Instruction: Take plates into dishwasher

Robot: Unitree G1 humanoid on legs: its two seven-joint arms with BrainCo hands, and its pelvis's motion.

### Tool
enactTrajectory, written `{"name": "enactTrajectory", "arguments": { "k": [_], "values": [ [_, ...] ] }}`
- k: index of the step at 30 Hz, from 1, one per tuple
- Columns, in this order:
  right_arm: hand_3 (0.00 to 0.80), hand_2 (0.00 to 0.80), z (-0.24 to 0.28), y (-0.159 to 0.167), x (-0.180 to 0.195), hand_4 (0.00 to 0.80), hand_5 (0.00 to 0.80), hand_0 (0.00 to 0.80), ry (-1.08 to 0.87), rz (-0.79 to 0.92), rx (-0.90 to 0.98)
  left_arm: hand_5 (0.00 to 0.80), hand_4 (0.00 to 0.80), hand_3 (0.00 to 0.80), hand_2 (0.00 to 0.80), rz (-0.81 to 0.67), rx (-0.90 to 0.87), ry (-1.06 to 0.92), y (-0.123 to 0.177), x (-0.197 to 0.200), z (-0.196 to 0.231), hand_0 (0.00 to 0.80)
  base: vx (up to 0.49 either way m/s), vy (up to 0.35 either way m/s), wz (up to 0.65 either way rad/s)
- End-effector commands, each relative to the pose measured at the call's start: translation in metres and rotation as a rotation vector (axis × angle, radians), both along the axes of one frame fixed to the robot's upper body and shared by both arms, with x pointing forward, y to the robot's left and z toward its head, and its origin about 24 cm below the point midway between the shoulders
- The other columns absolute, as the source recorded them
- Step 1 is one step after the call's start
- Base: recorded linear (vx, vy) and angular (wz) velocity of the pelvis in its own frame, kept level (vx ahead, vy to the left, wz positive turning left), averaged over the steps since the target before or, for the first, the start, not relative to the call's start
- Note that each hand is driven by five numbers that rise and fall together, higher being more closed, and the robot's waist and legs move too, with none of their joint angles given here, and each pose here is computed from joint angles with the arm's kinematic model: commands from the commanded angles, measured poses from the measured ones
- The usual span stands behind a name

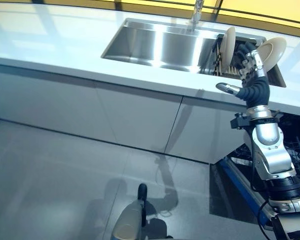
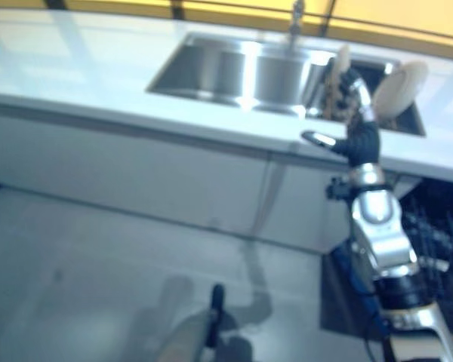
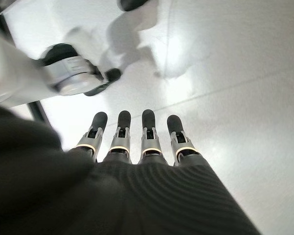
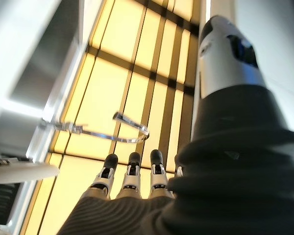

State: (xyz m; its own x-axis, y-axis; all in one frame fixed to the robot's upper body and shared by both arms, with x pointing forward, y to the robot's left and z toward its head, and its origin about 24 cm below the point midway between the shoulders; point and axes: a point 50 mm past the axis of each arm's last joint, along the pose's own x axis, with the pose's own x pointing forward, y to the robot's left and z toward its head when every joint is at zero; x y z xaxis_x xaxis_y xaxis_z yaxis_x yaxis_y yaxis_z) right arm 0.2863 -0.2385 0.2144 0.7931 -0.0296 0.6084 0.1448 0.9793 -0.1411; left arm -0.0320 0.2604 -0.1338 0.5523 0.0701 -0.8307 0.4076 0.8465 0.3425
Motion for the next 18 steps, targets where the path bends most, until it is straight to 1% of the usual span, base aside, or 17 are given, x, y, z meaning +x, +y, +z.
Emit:
{"name": "enactTrajectory", "arguments": {
  "k": [1,3,5,8,10,12,14,15,16,17,18],
  "values": [
    [0.000,0.000,0.025,-0.022,-0.028,0.000,0.000,0.000,-0.190,-0.048,0.022,0.000,0.000,0.000,0.000,-0.089,-0.004,-0.001,-0.001,-0.021,0.008,0.000,0.448,0.291,0.01],
    [0.000,0.000,0.020,-0.023,-0.034,0.000,0.000,0.000,-0.194,-0.047,0.034,0.000,0.000,0.000,0.000,-0.081,0.009,-0.007,0.002,-0.021,0.009,0.000,0.443,0.291,-0.04],
    [0.000,0.000,0.021,-0.020,-0.034,0.000,0.000,0.000,-0.208,-0.050,0.052,0.000,0.000,0.000,0.000,-0.072,0.021,-0.014,0.006,-0.018,0.010,0.000,0.321,0.107,-0.22],
    [0.000,0.000,0.029,-0.014,-0.029,0.000,0.000,0.000,-0.247,-0.092,0.068,0.000,0.000,0.000,0.000,-0.089,0.047,-0.026,0.010,-0.014,0.010,0.000,0.325,-0.103,-0.10],
    [0.000,0.000,0.034,-0.008,-0.026,0.000,0.000,0.000,-0.271,-0.105,0.082,0.000,0.000,0.000,0.000,-0.088,0.061,-0.036,0.011,-0.015,0.011,0.000,0.343,-0.275,-0.03],
    [0.000,0.000,0.036,0.002,-0.011,0.000,0.000,0.000,-0.262,-0.097,0.116,0.000,0.000,0.000,0.000,-0.073,0.096,-0.018,-0.011,0.017,-0.010,0.000,0.384,-0.308,-0.03],
    [0.000,0.000,0.040,0.010,-0.002,0.000,0.000,0.000,-0.260,-0.105,0.128,0.000,0.000,0.000,0.000,-0.070,0.104,0.003,-0.022,0.026,-0.017,0.000,0.413,-0.192,-0.04],
    [0.000,0.000,0.051,0.013,0.003,0.000,0.000,0.000,-0.238,-0.109,0.149,0.000,0.000,0.000,0.000,-0.065,0.113,0.031,-0.027,0.045,-0.022,0.000,0.503,-0.191,-0.01],
    [0.000,0.000,0.056,0.013,0.005,0.000,0.000,0.000,-0.225,-0.114,0.161,0.000,0.000,0.000,0.000,-0.059,0.116,0.045,-0.026,0.057,-0.023,0.000,0.347,-0.127,0.01],
    [0.000,0.000,0.056,0.013,0.005,0.000,0.000,0.000,-0.225,-0.114,0.161,0.000,0.000,0.000,0.000,-0.059,0.116,0.045,-0.026,0.057,-0.023,0.000,0.234,-0.114,0.15],
    [0.000,0.000,0.060,0.010,0.006,0.000,0.000,0.000,-0.209,-0.114,0.169,0.000,0.000,0.000,0.000,-0.051,0.121,0.061,-0.022,0.070,-0.023,0.000,0.230,-0.151,0.19]
  ]
}}
